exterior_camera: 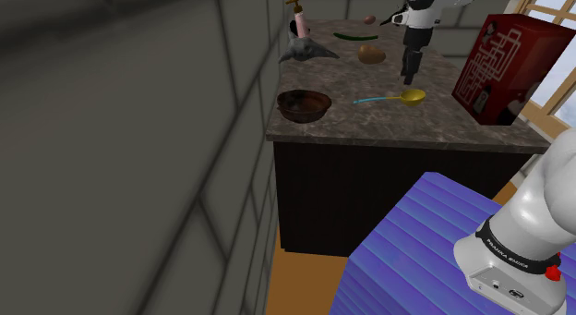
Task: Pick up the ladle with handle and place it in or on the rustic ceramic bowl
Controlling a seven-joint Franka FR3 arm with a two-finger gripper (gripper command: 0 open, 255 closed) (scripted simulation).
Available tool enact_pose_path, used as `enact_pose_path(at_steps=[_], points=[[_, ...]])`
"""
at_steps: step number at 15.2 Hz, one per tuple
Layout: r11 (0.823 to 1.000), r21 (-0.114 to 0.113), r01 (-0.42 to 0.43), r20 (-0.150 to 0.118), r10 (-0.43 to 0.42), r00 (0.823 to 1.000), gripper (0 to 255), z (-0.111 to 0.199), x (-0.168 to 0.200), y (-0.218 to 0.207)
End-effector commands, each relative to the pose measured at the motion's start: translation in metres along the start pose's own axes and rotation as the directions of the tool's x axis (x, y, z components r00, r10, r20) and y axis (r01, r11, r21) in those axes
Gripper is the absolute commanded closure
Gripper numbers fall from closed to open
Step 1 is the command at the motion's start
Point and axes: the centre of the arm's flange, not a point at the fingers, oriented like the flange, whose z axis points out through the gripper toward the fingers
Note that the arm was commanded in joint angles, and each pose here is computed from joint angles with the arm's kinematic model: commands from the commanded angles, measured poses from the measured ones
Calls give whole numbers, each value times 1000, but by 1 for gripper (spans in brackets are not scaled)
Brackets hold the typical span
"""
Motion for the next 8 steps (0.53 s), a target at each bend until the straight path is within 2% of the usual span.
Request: enact_pose_path(at_steps=[1,6,8], points=[[999,21,50,19,-51,999,0,19,4,21],[985,74,158,62,-163,985,0,66,18,75],[984,76,161,63,-166,984,0,73,19,76]])
